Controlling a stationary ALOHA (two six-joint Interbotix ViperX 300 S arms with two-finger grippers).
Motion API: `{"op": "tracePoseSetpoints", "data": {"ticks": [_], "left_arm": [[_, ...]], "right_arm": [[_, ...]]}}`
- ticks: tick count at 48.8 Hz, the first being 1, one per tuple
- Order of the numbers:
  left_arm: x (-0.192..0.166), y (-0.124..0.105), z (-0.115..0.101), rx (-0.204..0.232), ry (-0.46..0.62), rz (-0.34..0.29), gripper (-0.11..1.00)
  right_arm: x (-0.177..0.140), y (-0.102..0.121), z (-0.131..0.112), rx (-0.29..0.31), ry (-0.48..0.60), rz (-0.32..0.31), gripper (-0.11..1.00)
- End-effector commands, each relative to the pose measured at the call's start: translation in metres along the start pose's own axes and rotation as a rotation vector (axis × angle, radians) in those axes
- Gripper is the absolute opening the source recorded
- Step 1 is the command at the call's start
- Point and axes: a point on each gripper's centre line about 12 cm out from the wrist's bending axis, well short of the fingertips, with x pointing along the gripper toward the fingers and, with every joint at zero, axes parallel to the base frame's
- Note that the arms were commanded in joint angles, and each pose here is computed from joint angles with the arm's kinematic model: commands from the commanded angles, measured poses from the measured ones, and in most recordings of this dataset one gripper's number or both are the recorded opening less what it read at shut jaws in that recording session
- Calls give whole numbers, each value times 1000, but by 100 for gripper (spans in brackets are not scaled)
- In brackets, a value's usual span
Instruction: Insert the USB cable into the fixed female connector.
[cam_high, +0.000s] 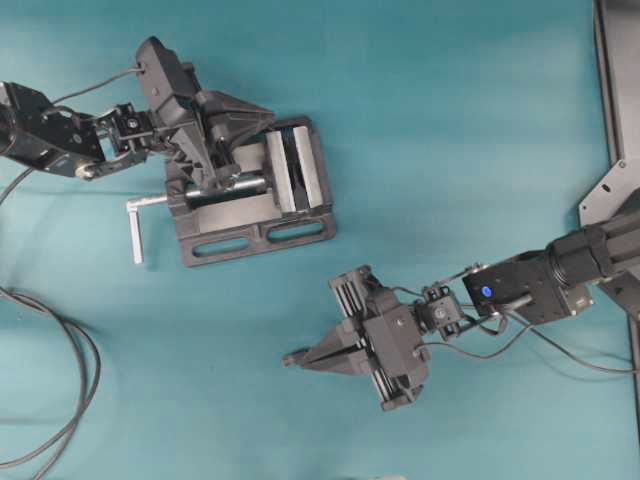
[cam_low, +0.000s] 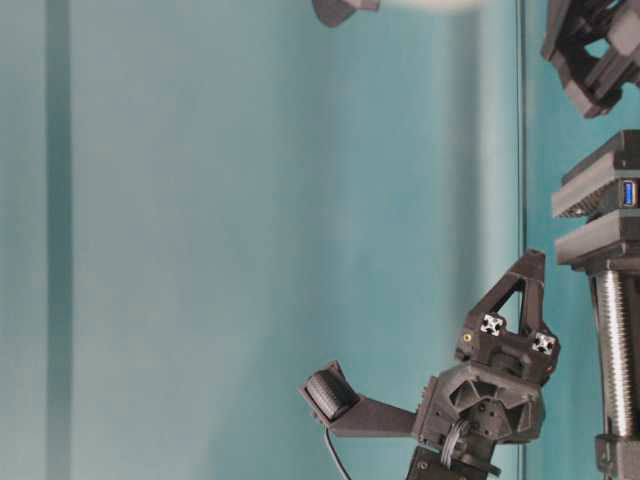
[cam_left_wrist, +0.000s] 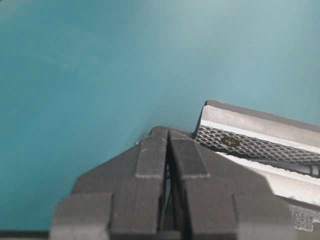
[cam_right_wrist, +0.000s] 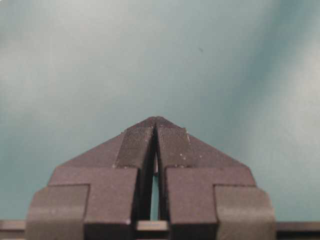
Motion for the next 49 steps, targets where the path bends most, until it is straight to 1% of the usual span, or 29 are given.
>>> {"op": "tracePoseSetpoints", "data": {"ticks": [1,4,9,14,19,25,26,29,32,37,41,45,49], "left_arm": [[-1,-18,25,46,-66,-62,1],[-4,-21,27,44,-61,-70,5],[-5,-22,25,39,-13,-69,0],[-5,-22,18,40,38,-68,0],[-6,-25,17,45,48,-74,0],[-5,-25,17,36,56,-74,0],[-5,-25,16,36,58,-74,0],[-5,-26,15,35,67,-74,0],[-6,-26,15,35,68,-74,0],[-7,-27,17,37,55,-78,1],[-7,-28,19,38,40,-82,2],[-9,-29,18,38,28,-86,2],[-10,-30,19,39,14,-90,2]], "right_arm": [[2,2,20,-1,-62,4,0],[1,1,30,-3,-82,1,0],[-1,0,40,-6,-87,-3,0],[-2,0,35,-3,-37,0,0],[-2,1,29,8,29,4,0],[4,-1,28,44,112,-1,0],[4,-1,26,45,132,0,0],[5,0,26,42,147,2,0],[5,-1,28,40,131,2,0],[4,-2,33,43,62,1,0],[2,-3,32,54,24,-4,0],[3,-3,25,74,21,-4,0],[5,-3,14,102,46,-3,1]]}}
